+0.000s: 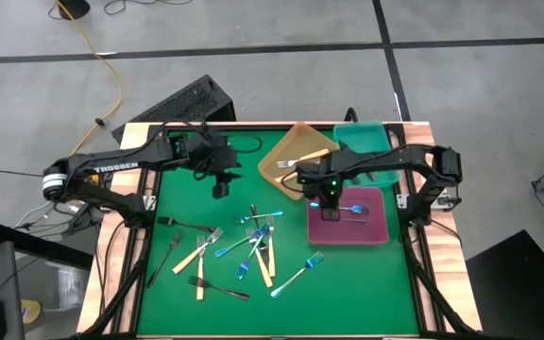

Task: Sort silverware by color (type)
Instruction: Put the orange fork into the orange bin

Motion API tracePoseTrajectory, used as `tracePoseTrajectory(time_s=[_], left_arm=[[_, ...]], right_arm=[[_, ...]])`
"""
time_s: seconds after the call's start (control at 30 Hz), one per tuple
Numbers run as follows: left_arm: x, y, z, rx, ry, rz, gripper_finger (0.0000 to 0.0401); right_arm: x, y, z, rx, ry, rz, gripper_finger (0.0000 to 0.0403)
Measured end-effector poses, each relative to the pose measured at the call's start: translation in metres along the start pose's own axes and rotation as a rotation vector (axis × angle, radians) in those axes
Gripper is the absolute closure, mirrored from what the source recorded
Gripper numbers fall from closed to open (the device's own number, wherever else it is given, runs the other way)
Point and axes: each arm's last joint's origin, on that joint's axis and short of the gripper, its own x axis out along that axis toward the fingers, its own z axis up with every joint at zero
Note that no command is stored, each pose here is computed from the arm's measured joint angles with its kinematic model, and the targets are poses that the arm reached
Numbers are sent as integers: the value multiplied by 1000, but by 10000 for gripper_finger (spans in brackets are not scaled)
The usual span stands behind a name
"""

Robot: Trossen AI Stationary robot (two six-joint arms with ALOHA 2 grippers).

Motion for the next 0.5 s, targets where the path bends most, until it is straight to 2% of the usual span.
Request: tracePoseTrajectory(time_s=[0.23, 0.4, 0.5], left_arm=[[-5, -9, -24, -244, 258, -47, 269], [-8, -20, -32, -332, 372, -61, 269], [-9, -30, -33, -331, 407, -79, 269]], right_arm=[[-27, 7, 11, -20, -45, -5, 285], [-37, 8, 16, -35, -87, -9, 285], [-39, 8, 17, -38, -97, -11, 285]])
